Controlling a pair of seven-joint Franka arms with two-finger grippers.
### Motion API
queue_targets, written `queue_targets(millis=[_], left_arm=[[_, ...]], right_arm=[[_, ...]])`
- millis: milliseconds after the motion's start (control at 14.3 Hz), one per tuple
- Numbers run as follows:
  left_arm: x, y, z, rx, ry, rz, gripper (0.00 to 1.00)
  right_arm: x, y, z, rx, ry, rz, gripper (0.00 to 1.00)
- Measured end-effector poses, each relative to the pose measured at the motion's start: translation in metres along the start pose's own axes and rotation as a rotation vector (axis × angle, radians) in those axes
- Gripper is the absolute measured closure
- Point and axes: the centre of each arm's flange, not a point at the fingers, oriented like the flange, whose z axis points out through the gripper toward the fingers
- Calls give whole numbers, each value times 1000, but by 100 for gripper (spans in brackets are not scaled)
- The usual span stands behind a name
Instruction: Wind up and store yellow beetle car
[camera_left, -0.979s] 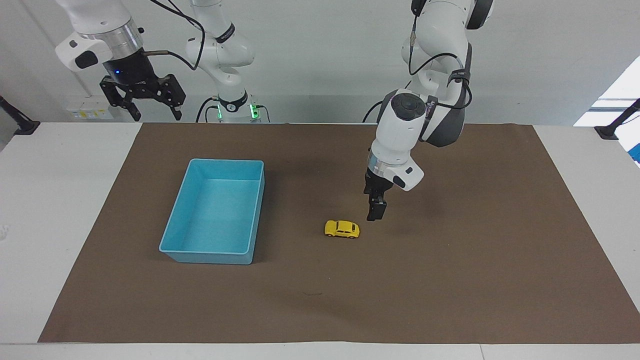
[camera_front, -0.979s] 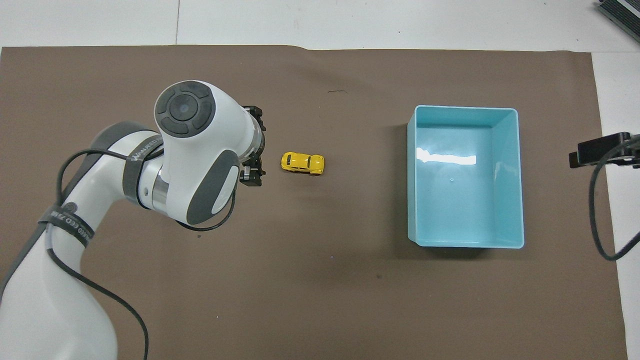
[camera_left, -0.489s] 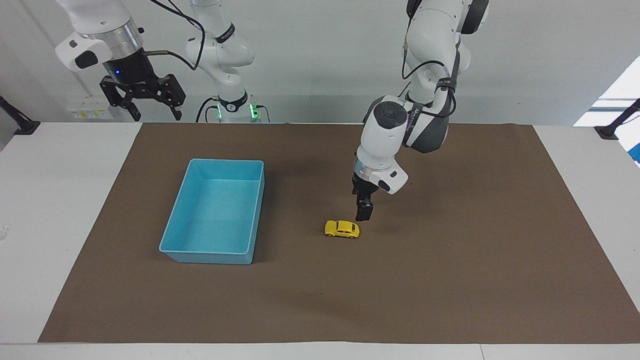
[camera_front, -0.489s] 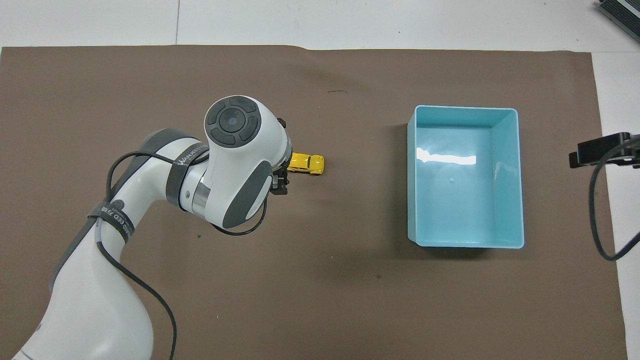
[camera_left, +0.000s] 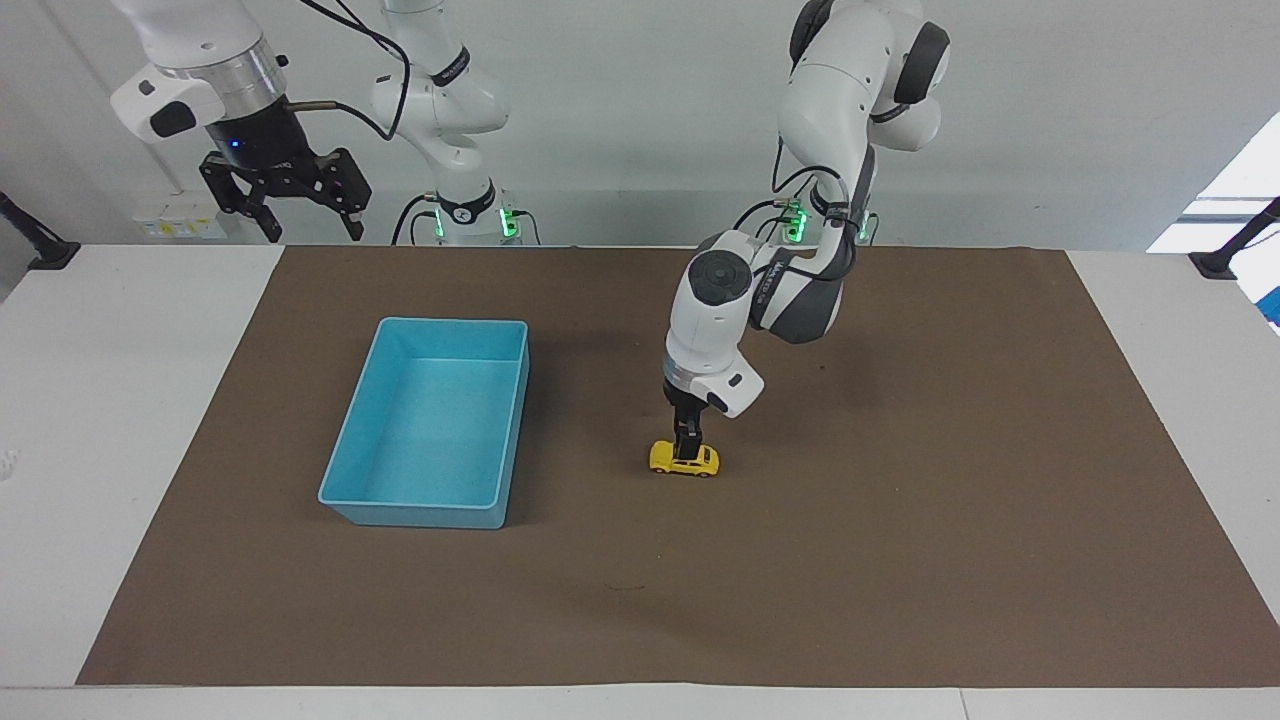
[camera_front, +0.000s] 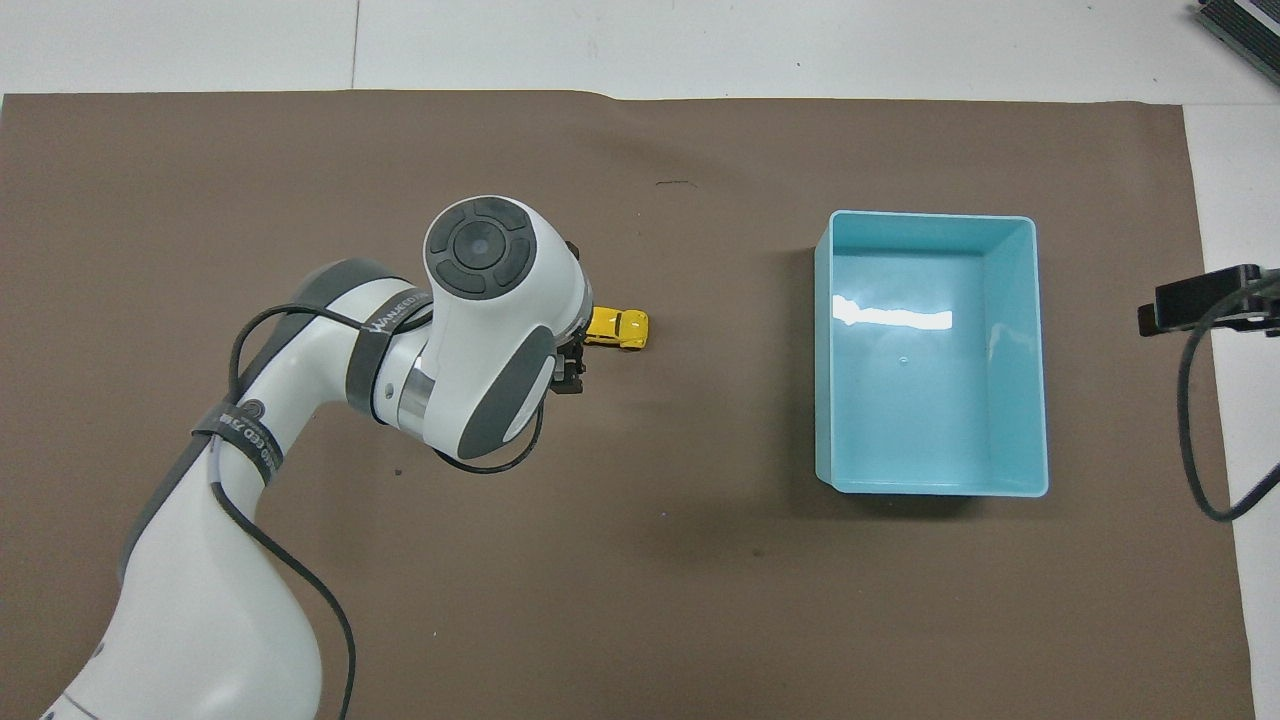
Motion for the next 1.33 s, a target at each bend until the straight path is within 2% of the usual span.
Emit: queue_targets(millis=[350, 839, 1189, 1328], left_arm=[[10, 8, 7, -7, 29, -1, 0], [11, 8, 7, -7, 33, -2, 0], [16, 9, 25, 16, 51, -6, 0], [16, 10, 24, 15, 54, -6, 22]], right_arm=[[0, 0, 0, 0, 0, 0, 0], [0, 0, 0, 0, 0, 0, 0], [0, 0, 0, 0, 0, 0, 0], [0, 0, 0, 0, 0, 0, 0]])
